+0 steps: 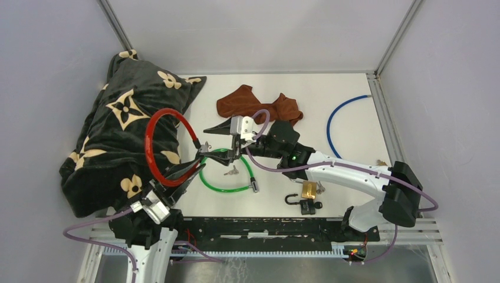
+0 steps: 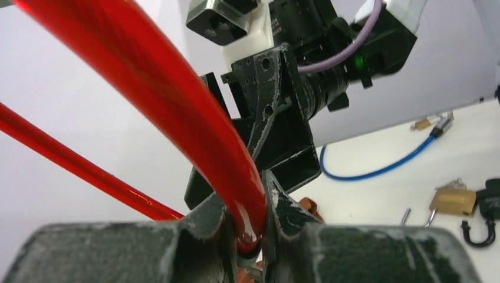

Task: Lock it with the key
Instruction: Lock the lock.

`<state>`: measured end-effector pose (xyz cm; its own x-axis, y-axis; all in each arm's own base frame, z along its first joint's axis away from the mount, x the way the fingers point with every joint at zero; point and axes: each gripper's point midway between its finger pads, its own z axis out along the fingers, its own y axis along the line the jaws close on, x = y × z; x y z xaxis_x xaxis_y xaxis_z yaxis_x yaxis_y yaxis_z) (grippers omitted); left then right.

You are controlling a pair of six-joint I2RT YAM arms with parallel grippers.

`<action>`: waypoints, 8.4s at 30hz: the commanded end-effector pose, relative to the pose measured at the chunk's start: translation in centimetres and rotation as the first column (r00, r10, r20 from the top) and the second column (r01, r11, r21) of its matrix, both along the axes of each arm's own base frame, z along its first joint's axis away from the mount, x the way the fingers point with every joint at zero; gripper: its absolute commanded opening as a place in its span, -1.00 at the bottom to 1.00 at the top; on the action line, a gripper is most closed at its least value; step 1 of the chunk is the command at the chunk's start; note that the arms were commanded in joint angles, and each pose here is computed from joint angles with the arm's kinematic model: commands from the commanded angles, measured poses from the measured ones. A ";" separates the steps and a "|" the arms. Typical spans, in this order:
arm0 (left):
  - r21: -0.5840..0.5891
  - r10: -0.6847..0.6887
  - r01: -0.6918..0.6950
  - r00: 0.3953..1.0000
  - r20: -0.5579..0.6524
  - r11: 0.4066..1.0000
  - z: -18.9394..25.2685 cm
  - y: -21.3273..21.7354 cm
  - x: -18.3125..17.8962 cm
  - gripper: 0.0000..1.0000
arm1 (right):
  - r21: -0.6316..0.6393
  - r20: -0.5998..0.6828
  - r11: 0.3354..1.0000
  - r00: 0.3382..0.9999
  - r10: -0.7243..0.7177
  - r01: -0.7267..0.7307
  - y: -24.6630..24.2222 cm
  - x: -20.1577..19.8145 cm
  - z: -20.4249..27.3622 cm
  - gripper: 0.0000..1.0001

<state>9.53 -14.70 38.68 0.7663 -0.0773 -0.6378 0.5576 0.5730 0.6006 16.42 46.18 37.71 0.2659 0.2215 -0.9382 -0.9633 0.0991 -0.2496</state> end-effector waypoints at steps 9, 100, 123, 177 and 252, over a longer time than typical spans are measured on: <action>0.281 0.069 -0.066 0.998 -0.001 0.957 -4.2 -0.4 1.2 -0.97 | -0.041 -0.062 0.996 0.994 -0.086 0.083 -3.4 1.1 -1.4 0.80; 0.145 -0.136 0.128 0.990 0.046 0.981 1.8 -1.7 -2.8 -0.97 | -0.016 0.456 0.958 0.855 -0.249 0.287 -2.6 0.0 -4.5 -0.43; 0.414 -0.241 0.202 0.969 0.045 0.887 -2.6 -2.8 -3.5 -0.97 | -0.385 0.335 0.922 0.924 0.186 -0.046 -5.0 -6.8 -9.2 -0.74; 0.410 -0.244 0.212 0.969 0.027 0.887 -3.5 -2.8 -3.7 -0.97 | -0.215 0.117 0.947 0.969 -0.217 0.238 -10.1 -1.5 -7.1 0.52; 0.334 -0.205 0.186 0.978 0.023 0.924 -2.6 -2.6 -3.3 -0.97 | 0.333 0.497 0.875 0.722 -0.481 0.353 -5.5 -5.1 -3.3 -1.00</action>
<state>6.01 -17.39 35.70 0.8025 -0.0218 -0.5962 0.5887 0.1912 0.7854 13.40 41.05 30.07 0.8174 -0.0369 -0.5749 -0.4619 0.5544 -0.6923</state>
